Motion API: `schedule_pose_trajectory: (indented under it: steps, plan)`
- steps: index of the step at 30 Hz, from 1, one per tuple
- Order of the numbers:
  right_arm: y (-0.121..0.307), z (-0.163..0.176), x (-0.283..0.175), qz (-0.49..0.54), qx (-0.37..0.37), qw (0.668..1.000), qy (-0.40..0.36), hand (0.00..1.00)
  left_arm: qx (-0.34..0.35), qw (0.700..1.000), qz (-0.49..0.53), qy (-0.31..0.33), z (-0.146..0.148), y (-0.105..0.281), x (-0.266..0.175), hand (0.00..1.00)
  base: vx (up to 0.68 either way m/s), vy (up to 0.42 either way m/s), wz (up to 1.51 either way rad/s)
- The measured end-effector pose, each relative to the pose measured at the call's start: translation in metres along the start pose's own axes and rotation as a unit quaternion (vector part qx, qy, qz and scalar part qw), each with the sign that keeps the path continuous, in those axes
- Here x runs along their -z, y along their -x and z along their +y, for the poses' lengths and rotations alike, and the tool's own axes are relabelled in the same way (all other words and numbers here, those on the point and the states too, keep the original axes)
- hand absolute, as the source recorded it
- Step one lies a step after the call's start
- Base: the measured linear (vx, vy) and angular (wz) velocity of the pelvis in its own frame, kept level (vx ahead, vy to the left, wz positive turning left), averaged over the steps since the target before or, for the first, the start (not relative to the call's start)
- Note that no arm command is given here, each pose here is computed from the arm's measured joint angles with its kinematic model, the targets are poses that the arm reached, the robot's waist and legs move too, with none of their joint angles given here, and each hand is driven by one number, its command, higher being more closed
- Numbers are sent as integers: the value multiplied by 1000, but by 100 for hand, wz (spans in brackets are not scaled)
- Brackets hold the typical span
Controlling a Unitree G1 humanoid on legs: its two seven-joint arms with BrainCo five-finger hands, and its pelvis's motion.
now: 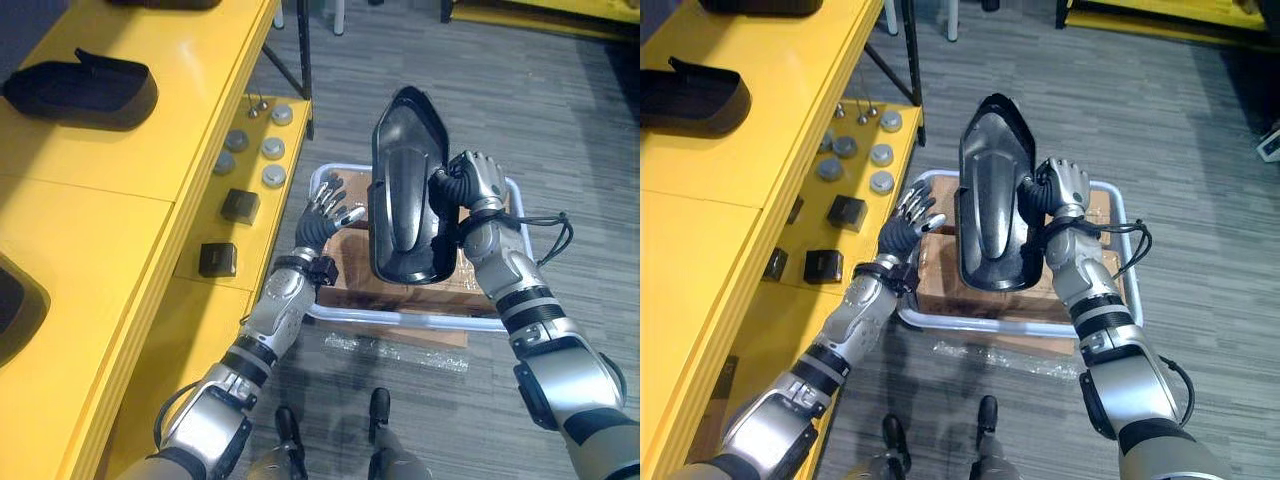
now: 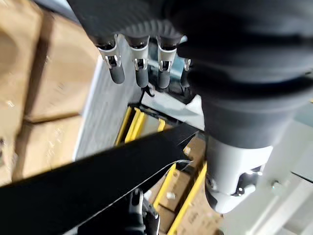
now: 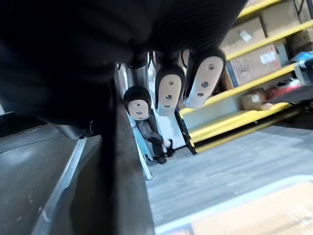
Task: Walk over and take plastic housings, then place them on the shelf
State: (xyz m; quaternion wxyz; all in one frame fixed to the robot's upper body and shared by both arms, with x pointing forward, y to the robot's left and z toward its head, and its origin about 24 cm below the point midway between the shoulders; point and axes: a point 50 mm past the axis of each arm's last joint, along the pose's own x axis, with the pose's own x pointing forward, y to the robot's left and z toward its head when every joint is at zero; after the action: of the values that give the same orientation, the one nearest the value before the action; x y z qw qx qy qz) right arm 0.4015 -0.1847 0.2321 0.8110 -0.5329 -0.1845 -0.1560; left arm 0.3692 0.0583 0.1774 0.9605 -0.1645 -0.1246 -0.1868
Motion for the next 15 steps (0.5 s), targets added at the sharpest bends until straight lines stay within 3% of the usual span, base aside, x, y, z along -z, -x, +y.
schedule_pose_trajectory:
  steps: [6,15]
  plan:
    - [17,24,-2,-15,-37,999,7,100,16,999,37,25,-4,1,13,0,-37,61,-1]
    - [40,44,-7,-27,-59,998,-5,100,23,992,107,-63,0,8,40,0,-32,36,1]
